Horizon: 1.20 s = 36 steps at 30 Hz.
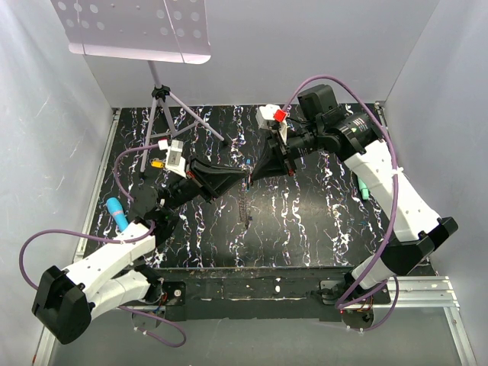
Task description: Put the keys on the keyring
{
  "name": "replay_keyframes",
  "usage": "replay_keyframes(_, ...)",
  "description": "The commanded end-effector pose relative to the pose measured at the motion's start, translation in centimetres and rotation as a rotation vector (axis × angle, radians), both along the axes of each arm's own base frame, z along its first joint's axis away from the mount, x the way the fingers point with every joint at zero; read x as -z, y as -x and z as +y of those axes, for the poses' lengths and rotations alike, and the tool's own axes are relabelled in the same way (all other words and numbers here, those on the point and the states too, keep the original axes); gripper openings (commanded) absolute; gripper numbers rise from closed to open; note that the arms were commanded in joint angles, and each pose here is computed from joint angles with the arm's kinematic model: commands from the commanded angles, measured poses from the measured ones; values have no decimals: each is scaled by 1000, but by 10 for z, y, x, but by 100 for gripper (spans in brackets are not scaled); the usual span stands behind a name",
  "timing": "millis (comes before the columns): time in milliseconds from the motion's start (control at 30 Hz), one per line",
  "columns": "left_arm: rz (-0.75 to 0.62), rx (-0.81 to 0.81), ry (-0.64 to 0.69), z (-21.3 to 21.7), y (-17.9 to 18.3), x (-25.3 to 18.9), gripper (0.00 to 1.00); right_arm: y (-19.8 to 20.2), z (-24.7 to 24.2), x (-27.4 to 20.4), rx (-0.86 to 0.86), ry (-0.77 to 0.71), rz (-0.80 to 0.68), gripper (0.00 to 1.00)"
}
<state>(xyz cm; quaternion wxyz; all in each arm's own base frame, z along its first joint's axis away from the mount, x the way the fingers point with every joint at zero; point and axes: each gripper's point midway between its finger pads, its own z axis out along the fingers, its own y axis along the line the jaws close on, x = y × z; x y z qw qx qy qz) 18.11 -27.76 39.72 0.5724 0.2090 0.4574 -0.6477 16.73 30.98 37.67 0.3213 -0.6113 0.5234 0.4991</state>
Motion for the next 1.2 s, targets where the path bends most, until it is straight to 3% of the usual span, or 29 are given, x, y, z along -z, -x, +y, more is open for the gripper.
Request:
replay_keyframes(0, -54, -50, 101, 15, 5, -22, 0, 2, 3, -14, 6, -36, -6, 1)
replay_keyframes(333, -56, -136, 255, 30, -10, -40, 0, 4, 21, 2, 49, 13, 29, 1)
replay_keyframes(667, -12, -120, 251, 27, -13, -29, 0, 1, 23, 0, 84, 12, 32, 1)
replay_keyframes(767, -5, -116, 210, 24, -12, -20, 0, 3, 11, -7, 80, -2, 16, 35)
replay_keyframes(833, 0, -105, 195, 23, -9, -15, 0, 3, 3, -15, 77, -26, 24, 51)
replay_keyframes(933, 8, -77, 189, 20, -6, -10, 0, 2, 0, -20, 80, -42, 43, 56)
replay_keyframes(1167, 0, -42, 193, 16, -4, -14, 0, -1, 8, -17, 66, -46, 105, 57)
